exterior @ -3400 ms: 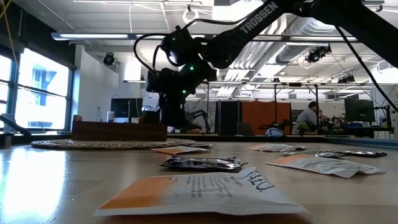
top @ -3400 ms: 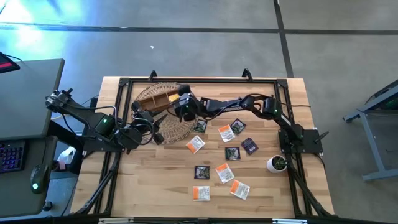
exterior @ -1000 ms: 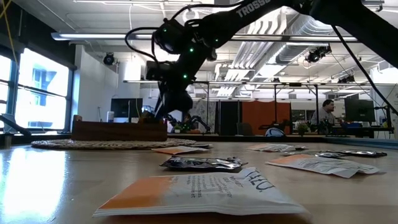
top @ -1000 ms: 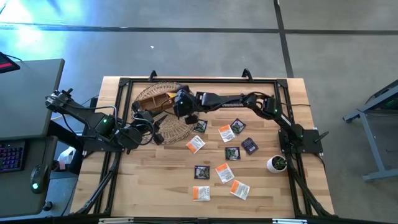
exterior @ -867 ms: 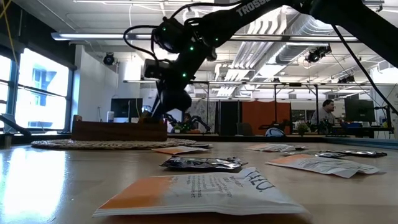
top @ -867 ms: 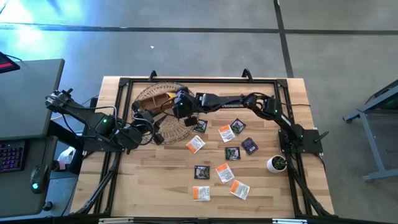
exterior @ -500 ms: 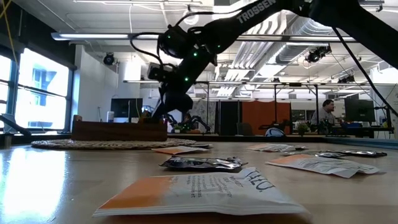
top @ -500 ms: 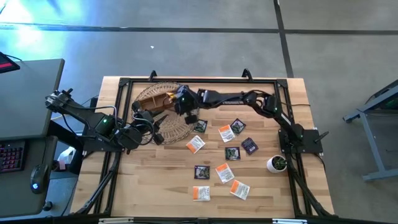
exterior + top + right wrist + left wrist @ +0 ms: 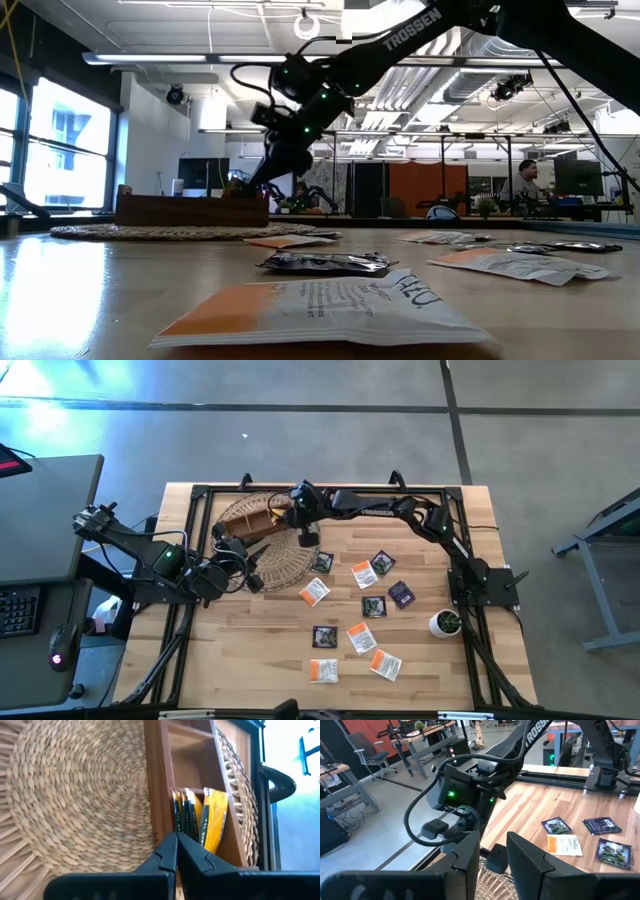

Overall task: Pick & Place Tea
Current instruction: Put the yellow tea bag into the right section of the wooden organizer

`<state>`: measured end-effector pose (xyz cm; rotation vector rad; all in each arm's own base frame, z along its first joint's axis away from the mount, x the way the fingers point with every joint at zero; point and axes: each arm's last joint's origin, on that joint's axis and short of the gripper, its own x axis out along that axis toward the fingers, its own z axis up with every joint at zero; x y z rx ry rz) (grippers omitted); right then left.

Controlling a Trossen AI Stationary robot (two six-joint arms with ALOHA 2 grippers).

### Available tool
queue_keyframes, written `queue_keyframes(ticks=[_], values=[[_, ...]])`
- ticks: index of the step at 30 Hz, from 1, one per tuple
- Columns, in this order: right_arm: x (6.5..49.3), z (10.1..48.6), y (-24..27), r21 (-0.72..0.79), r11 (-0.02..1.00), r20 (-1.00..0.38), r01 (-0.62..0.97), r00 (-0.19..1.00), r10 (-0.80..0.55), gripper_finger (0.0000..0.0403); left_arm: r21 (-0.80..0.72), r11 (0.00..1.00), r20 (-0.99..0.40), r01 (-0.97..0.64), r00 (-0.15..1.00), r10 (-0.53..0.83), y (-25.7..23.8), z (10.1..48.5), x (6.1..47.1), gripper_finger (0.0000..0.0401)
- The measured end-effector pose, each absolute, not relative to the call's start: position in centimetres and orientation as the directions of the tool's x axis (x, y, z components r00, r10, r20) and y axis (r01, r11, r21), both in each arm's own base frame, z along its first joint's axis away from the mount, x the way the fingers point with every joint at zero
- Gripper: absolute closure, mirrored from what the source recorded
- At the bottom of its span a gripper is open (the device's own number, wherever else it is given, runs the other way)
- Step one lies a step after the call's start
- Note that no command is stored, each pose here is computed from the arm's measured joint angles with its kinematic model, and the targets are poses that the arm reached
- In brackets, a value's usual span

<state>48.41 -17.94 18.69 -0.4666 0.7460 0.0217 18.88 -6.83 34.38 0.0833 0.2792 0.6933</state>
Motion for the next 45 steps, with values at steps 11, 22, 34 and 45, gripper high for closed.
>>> queue_keyframes(ticks=[11,22,34,45], values=[[48.3,17.8,-18.9,-0.399,0.891,-0.665,-0.215,0.738,-0.119,0.0402,0.172,0.740,-0.204,-0.651,0.711,0.673,-6.7,34.5,18.8,0.0304],[48.2,17.6,-20.7,-0.442,0.890,-0.616,-0.109,0.759,-0.213,0.0403,0.174,0.730,-0.196,-0.661,0.703,0.683,-6.7,34.5,18.8,0.0304],[47.7,19.2,-22.8,-0.463,0.884,-0.513,-0.059,0.832,-0.213,0.0403,0.161,0.729,-0.197,-0.665,0.702,0.684,-6.7,34.5,18.8,0.0304],[43.5,29.3,-19.0,-0.406,0.903,-0.560,-0.141,0.819,-0.124,0.0403,0.056,0.539,-0.205,-0.840,0.519,0.830,-3.7,33.3,18.4,0.0304]])
